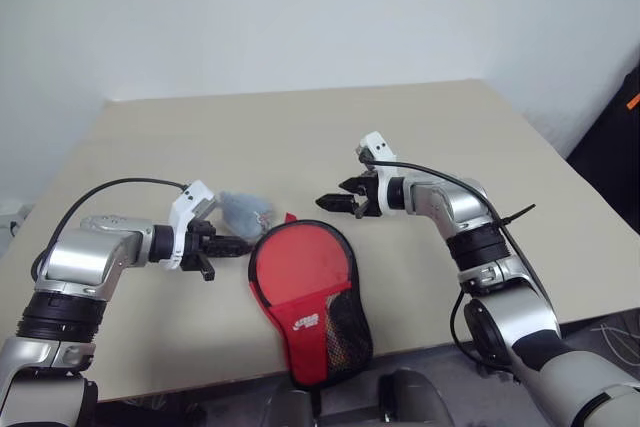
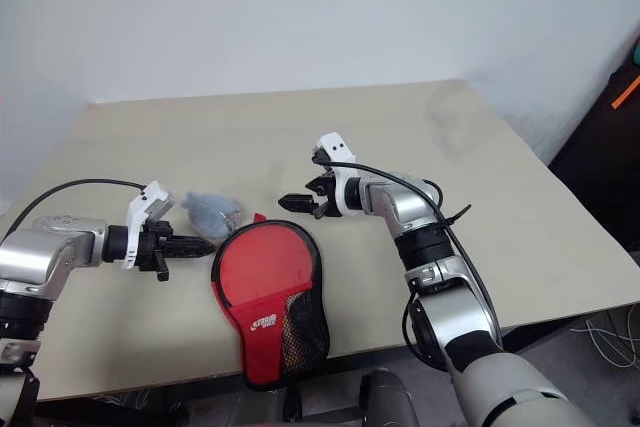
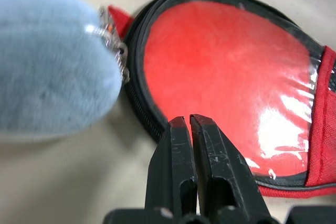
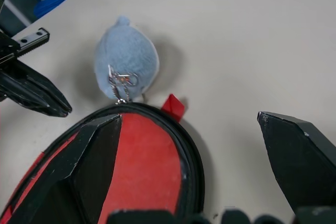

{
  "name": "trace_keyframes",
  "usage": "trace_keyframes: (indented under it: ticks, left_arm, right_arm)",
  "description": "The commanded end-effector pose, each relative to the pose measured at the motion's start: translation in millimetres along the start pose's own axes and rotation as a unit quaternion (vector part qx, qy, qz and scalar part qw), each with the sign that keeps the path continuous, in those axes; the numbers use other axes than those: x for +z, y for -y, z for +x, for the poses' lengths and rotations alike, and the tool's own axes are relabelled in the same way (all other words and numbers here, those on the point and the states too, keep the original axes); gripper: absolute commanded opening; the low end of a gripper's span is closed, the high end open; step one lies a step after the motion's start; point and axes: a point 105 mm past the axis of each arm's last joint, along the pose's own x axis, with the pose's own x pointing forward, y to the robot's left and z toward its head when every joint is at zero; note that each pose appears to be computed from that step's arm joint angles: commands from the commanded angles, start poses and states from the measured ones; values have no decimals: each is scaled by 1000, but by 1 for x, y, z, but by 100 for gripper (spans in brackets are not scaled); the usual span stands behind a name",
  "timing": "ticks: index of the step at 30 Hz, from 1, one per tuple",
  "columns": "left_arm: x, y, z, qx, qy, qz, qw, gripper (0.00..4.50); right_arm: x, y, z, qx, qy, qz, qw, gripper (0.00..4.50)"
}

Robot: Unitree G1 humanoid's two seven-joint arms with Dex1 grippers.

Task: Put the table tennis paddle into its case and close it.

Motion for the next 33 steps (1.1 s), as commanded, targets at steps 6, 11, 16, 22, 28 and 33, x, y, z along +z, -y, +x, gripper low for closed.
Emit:
trace_keyframes:
  ticks: [6, 11, 16, 22, 28, 33]
  left_arm:
    - [29, -4, -5, 22, 103, -16, 994, 104]
    - [8, 1, 0, 2, 37, -74, 997, 259]
    - [6, 0, 1, -2, 25, -113, 993, 259]
    - [-4, -1, 9, -9, -1, -171, 985, 259]
    - [-18, -3, 16, -4, -30, -226, 974, 259]
    - [-15, -1, 25, -16, -26, -243, 969, 259]
  right_arm:
    - [12, -7, 0, -3, 26, -21, 999, 450]
    - [8, -7, 0, -3, 22, -16, 1000, 450]
    - [6, -7, 2, -4, 21, -12, 1000, 450]
    - [4, -6, 3, -7, 22, -1, 1000, 450]
    - [2, -4, 1, -12, 21, 4, 1000, 450]
    - [3, -2, 0, -18, 22, 4, 1000, 450]
